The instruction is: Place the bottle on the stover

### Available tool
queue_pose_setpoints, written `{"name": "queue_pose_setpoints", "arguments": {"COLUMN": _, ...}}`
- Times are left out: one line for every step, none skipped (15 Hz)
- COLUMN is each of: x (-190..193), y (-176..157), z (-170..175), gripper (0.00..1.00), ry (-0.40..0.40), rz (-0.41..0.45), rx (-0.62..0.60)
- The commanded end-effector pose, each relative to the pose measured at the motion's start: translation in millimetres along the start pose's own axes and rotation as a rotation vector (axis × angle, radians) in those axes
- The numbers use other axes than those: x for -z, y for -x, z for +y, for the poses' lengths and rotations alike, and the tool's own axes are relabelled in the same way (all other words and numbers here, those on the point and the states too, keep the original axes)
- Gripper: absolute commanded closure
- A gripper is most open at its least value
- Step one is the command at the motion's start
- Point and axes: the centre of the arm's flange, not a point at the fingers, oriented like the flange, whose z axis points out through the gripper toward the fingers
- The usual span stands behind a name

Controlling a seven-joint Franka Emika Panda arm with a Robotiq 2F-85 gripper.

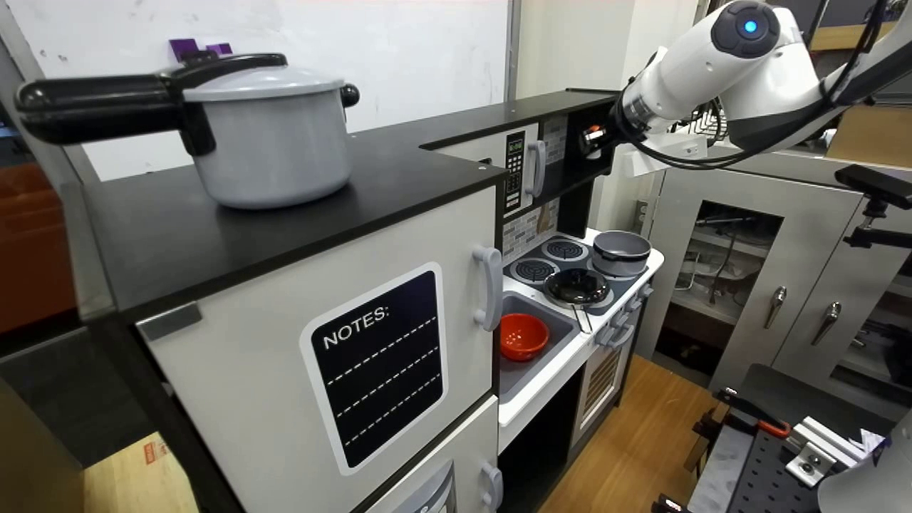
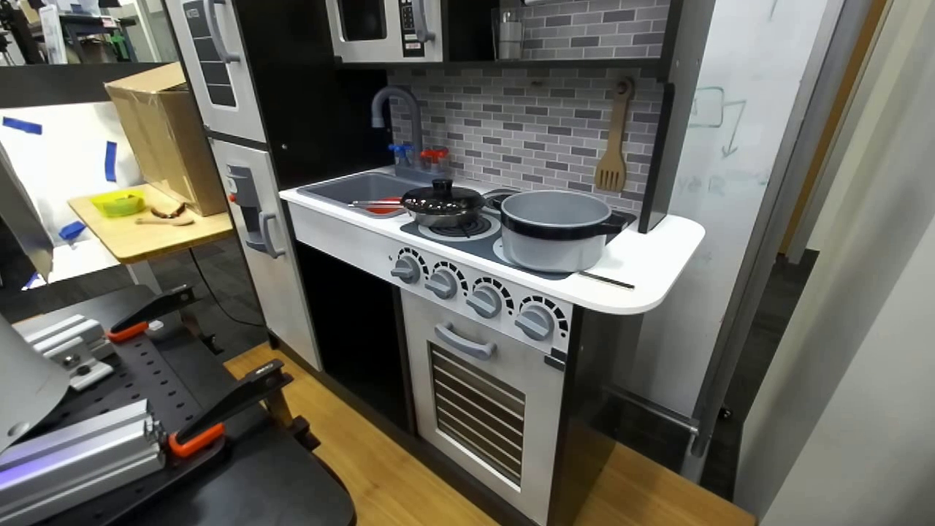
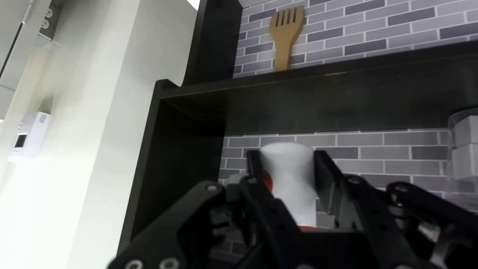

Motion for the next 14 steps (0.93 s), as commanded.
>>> {"name": "queue_pose_setpoints", "arguments": {"x": 18.8, "y": 11.6, "z": 2.5, "gripper": 0.88, "ry": -0.021, "rz": 0.011, "rx": -0.005}}
{"name": "queue_pose_setpoints", "arguments": {"x": 21.6, "y": 12.6, "z": 2.0, "gripper": 0.88, "ry": -0.026, "rz": 0.013, "rx": -0.003}}
{"name": "queue_pose_setpoints", "arguments": {"x": 24.2, "y": 13.0, "z": 1.5, "gripper": 0.88, "ry": -0.031, "rz": 0.018, "rx": -0.001}}
{"name": "queue_pose_setpoints", "arguments": {"x": 26.4, "y": 12.8, "z": 1.1, "gripper": 0.88, "ry": -0.035, "rz": 0.022, "rx": 0.000}}
{"name": "queue_pose_setpoints", "arguments": {"x": 28.6, "y": 12.4, "z": 0.5, "gripper": 0.88, "ry": -0.037, "rz": 0.026, "rx": 0.001}}
{"name": "queue_pose_setpoints", "arguments": {"x": 31.5, "y": 12.0, "z": -0.1, "gripper": 0.88, "ry": -0.042, "rz": 0.031, "rx": 0.004}}
{"name": "queue_pose_setpoints", "arguments": {"x": 34.6, "y": 12.3, "z": -0.9, "gripper": 0.88, "ry": -0.048, "rz": 0.031, "rx": 0.006}}
{"name": "queue_pose_setpoints", "arguments": {"x": 38.7, "y": 12.6, "z": -2.0, "gripper": 0.88, "ry": -0.063, "rz": 0.026, "rx": 0.003}}
{"name": "queue_pose_setpoints", "arguments": {"x": 43.9, "y": 15.7, "z": -4.7, "gripper": 0.88, "ry": -0.080, "rz": 0.013, "rx": 0.006}}
{"name": "queue_pose_setpoints", "arguments": {"x": 46.8, "y": 20.0, "z": -6.8, "gripper": 0.88, "ry": -0.094, "rz": 0.003, "rx": 0.008}}
{"name": "queue_pose_setpoints", "arguments": {"x": 49.2, "y": 26.5, "z": -9.3, "gripper": 0.88, "ry": -0.109, "rz": -0.010, "rx": 0.010}}
{"name": "queue_pose_setpoints", "arguments": {"x": 51.4, "y": 33.0, "z": -11.0, "gripper": 0.88, "ry": -0.126, "rz": -0.024, "rx": 0.010}}
{"name": "queue_pose_setpoints", "arguments": {"x": 52.8, "y": 40.1, "z": -13.8, "gripper": 0.88, "ry": -0.136, "rz": -0.042, "rx": 0.010}}
{"name": "queue_pose_setpoints", "arguments": {"x": 54.4, "y": 46.5, "z": -15.4, "gripper": 0.88, "ry": -0.151, "rz": -0.056, "rx": 0.009}}
